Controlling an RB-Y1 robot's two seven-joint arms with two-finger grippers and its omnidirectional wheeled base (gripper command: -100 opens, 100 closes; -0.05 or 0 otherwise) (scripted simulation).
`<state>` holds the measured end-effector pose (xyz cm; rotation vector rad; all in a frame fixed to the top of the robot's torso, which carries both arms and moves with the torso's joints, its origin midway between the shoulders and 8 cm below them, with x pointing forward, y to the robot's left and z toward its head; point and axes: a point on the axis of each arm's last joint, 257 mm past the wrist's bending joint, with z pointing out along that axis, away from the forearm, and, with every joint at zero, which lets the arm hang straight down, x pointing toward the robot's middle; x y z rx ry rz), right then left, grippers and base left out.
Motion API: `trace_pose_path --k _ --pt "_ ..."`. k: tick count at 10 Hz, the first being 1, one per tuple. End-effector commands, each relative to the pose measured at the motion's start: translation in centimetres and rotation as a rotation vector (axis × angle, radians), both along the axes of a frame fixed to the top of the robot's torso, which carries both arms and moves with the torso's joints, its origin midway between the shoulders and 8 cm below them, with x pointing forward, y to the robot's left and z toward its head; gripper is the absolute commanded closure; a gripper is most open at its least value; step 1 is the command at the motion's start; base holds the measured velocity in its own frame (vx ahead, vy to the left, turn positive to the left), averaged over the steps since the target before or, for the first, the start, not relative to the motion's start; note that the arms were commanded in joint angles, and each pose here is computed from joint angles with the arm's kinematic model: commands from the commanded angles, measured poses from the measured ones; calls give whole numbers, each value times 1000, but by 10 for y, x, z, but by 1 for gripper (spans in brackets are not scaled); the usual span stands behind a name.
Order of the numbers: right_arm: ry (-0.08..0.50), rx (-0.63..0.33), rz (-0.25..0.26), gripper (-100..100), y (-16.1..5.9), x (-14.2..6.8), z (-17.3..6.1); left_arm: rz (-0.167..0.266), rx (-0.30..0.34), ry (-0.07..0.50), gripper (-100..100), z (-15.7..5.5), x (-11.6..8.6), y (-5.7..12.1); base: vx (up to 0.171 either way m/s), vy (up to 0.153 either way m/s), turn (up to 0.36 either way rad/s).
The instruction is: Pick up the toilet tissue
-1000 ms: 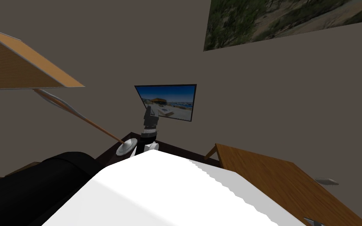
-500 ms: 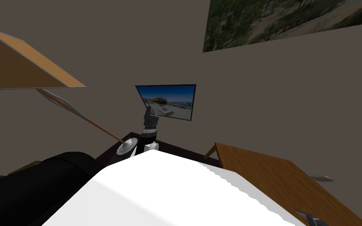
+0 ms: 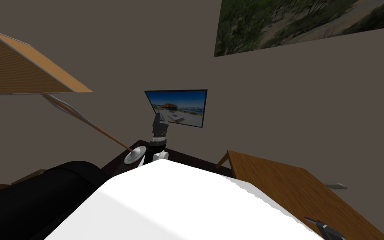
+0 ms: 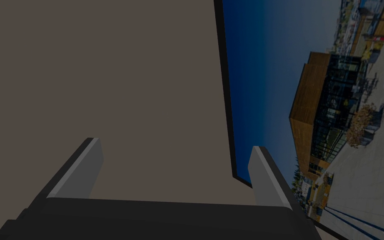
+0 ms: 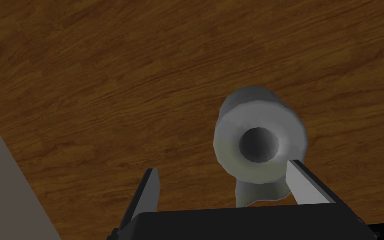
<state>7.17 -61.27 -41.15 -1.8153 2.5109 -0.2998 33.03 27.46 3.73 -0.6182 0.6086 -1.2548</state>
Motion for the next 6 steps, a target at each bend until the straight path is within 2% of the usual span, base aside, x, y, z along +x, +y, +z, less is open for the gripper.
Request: trace_pose_path --k 1,2,3,5,6 --pt "11 -6 89 -100 4 1 0 0 0 0 0 0 0 0 -23 -8 2" --pt "19 -7 147 -100 9 2 -1 0 0 0 0 0 0 0 -40 -21 2" --pt "21 -8 158 -100 9 2 -1 0 0 0 0 0 0 0 -30 -23 2" --pt "37 -6 273 -100 19 0 -5 0 0 0 0 0 0 0 -28 -24 5" --pt "38 -7 282 -100 19 0 -5 0 0 0 0 0 0 0 -25 -21 6"
